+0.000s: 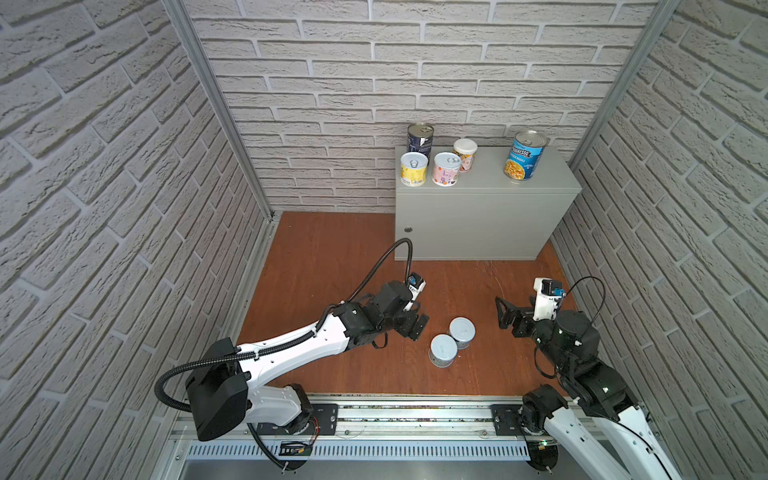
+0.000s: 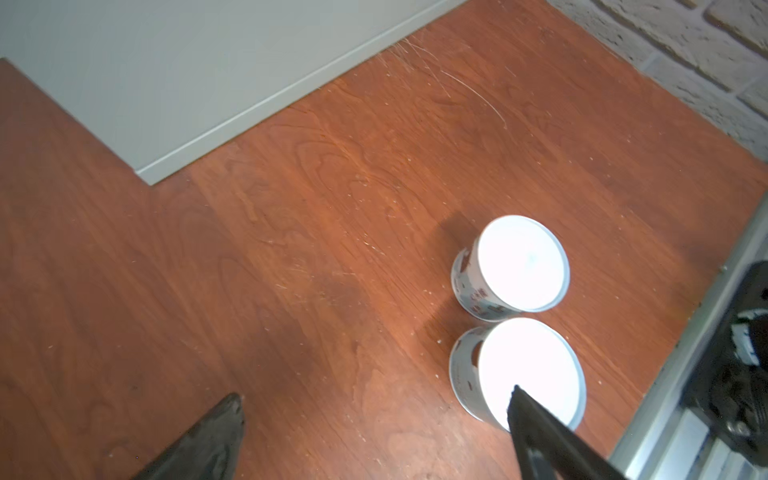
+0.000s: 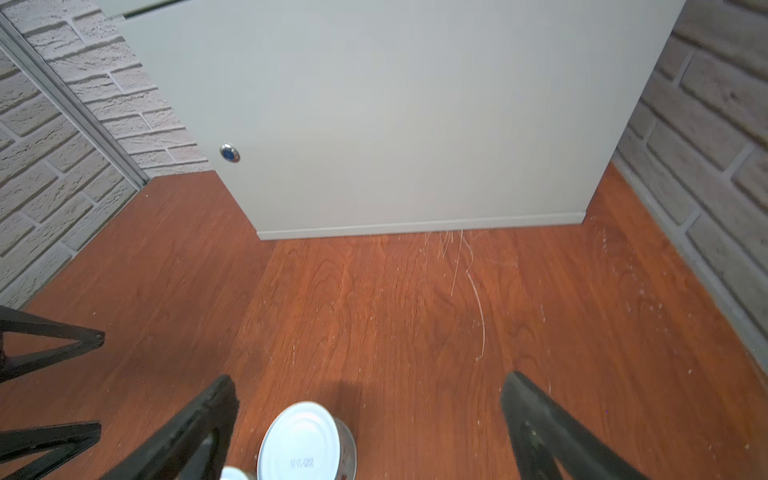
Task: Place and organize the canned foods onto the counter
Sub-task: 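Withdraw the right gripper from the cabinet while the left moves toward the white-lidded cans, then lower the open left gripper around the nearer white-lidded can, then close the left gripper on the white-lidded can, then lift the white-lidded can with the left gripper while the right gripper reaches toward it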
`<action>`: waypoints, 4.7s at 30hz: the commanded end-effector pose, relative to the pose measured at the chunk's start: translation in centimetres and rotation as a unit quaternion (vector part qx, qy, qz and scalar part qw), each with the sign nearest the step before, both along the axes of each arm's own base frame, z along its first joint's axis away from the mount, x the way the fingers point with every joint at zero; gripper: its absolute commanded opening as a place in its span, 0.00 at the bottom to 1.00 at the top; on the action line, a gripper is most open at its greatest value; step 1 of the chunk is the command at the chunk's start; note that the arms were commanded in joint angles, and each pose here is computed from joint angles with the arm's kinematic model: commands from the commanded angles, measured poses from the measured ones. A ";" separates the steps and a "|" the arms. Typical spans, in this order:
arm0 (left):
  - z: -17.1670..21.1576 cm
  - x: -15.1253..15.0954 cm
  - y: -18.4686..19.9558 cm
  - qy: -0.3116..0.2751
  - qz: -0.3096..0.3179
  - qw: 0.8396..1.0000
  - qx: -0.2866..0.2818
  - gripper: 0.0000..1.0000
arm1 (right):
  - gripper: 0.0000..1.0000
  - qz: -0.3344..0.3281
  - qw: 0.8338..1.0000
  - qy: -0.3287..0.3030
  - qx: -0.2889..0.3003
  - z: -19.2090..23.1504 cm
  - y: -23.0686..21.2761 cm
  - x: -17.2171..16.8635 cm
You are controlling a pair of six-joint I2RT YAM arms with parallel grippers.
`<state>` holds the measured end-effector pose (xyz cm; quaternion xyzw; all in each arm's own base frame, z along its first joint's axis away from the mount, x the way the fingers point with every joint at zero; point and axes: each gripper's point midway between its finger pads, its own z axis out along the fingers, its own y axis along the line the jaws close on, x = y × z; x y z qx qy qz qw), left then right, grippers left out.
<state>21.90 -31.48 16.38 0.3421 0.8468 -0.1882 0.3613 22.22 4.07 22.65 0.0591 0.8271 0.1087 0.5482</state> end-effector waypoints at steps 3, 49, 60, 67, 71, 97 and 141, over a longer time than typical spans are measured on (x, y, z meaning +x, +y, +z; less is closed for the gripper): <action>-0.3 -2.8 -2.3 0.003 -0.063 0.998 -0.012 0.98 | 1.00 -0.016 0.999 0.037 0.023 -2.4 -0.4 -1.0; -8.5 -6.6 -8.9 0.108 -0.166 0.980 0.018 0.98 | 0.99 -0.038 0.998 0.020 0.045 -1.1 -1.5 -2.7; -9.0 -6.4 -8.9 0.112 -0.166 0.980 0.022 0.98 | 0.99 -0.040 0.998 0.018 0.038 -0.9 -1.6 -2.7; -9.4 -5.5 -8.7 0.116 -0.149 0.982 0.024 0.98 | 0.99 -0.050 0.998 0.020 0.033 -1.0 -2.0 -2.6; -8.9 -4.9 -8.8 0.116 -0.143 0.983 0.014 0.98 | 0.99 -0.056 0.998 0.018 0.030 -0.8 -2.2 -2.6; -11.4 -1.6 -7.6 0.103 -0.105 0.986 0.073 0.93 | 0.98 -0.066 0.997 0.025 0.027 -1.5 -2.4 -2.4; -7.9 6.8 -4.9 0.121 -0.018 0.991 -0.046 0.50 | 0.98 -0.020 0.997 0.075 0.011 -3.5 -0.2 -0.2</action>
